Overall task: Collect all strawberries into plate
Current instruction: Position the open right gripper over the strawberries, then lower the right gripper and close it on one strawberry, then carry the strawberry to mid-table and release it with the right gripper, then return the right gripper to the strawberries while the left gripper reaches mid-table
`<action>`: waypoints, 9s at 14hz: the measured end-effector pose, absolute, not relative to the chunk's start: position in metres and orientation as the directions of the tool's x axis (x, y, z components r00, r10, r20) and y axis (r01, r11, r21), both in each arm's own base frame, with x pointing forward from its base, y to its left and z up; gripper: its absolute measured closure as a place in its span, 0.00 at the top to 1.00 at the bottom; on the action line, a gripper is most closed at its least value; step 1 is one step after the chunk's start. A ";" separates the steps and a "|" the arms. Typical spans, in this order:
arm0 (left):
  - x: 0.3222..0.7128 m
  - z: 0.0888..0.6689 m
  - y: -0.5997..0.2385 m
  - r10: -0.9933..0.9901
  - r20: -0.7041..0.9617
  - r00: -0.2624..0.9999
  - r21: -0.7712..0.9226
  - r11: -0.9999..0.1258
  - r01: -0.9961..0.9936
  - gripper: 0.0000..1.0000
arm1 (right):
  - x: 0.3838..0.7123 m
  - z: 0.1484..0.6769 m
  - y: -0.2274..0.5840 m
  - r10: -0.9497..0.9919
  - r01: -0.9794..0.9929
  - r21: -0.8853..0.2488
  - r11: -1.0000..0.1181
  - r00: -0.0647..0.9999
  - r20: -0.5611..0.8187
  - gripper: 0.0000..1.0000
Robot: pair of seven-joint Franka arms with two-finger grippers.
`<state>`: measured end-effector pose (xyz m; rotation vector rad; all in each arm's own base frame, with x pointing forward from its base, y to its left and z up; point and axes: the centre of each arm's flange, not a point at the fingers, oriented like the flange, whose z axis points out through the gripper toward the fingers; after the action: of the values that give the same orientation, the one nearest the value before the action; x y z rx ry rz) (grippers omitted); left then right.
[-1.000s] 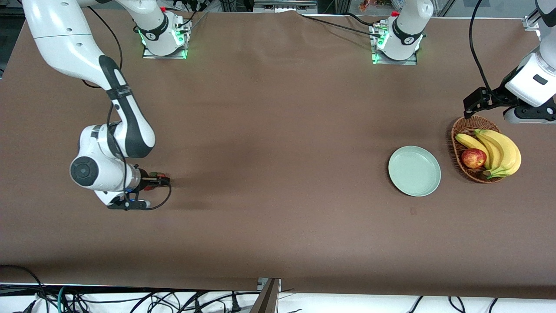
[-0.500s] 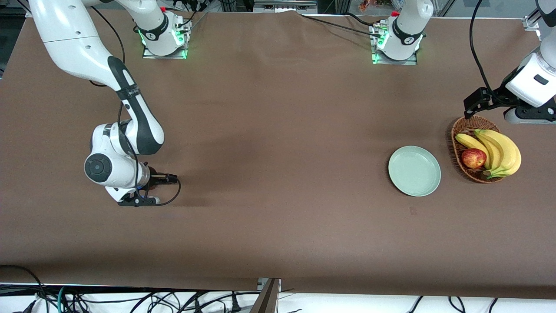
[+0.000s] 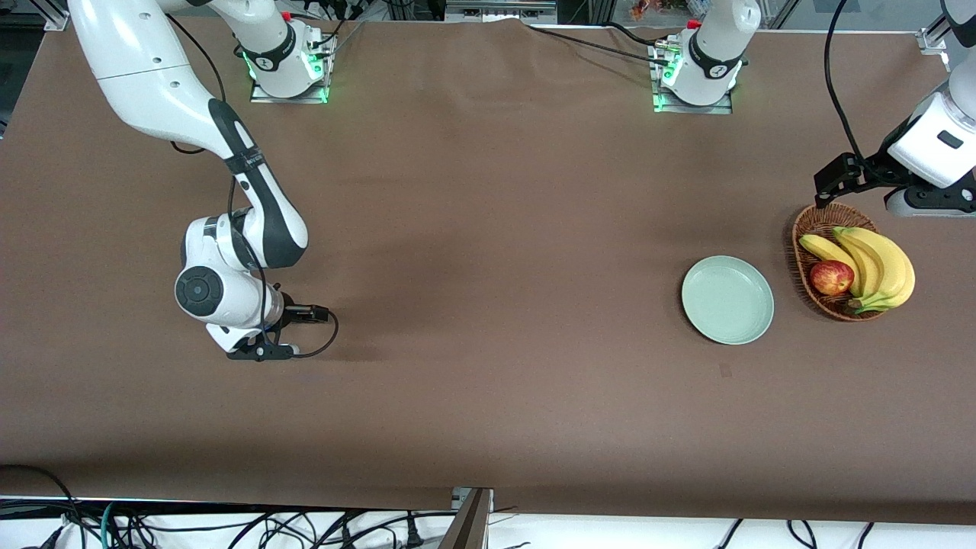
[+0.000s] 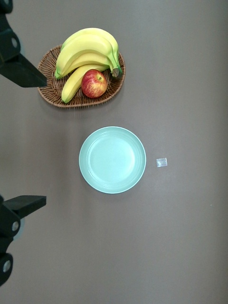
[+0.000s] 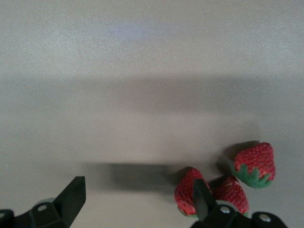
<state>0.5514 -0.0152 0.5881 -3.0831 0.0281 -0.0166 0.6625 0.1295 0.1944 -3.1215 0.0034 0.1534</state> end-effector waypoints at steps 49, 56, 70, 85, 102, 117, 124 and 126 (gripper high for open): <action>0.550 0.588 -0.015 -0.018 0.001 1.000 -0.059 -0.998 -0.017 1.00 | 0.650 0.183 0.112 0.050 0.058 0.021 -0.998 0.964 -0.259 0.99; 0.550 0.588 -0.015 -0.018 0.001 1.000 -0.059 -0.998 -0.017 1.00 | 0.648 0.181 0.132 0.029 0.037 0.028 -0.999 0.969 -0.244 0.99; 0.550 0.588 -0.015 -0.017 0.000 1.000 -0.059 -0.998 -0.017 1.00 | 0.668 0.172 0.101 0.014 0.022 0.052 -0.998 0.991 -0.135 0.84; 0.548 0.586 -0.012 -0.012 -0.020 1.000 -0.059 -0.998 -0.013 1.00 | 0.671 0.225 0.234 -0.049 -0.050 -0.045 -0.998 0.998 -0.039 0.33; 0.546 0.584 -0.011 -0.009 -0.045 0.999 -0.060 -0.998 -0.011 1.00 | 0.511 0.175 0.599 -0.212 -0.162 -0.367 -0.916 0.972 0.099 0.48; 0.579 0.380 -0.150 -0.176 -0.390 0.904 0.057 -0.984 -0.167 1.00 | 0.699 0.244 0.216 -0.021 0.013 0.178 -0.984 0.982 -0.186 1.00; 0.574 0.244 -0.312 0.007 -0.248 0.969 0.067 -0.997 0.024 1.00 | 0.695 0.215 0.102 -0.003 0.059 0.224 -0.973 0.963 -0.269 1.00; 0.572 0.240 -0.330 0.060 -0.212 0.975 0.075 -0.994 0.077 1.00 | 0.686 0.205 0.090 -0.011 0.038 0.186 -0.982 0.967 -0.255 1.00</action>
<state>0.5716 -0.3301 0.2402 -3.2043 -0.1112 0.3403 0.6865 0.0904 0.2052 -3.3038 -0.0234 0.4298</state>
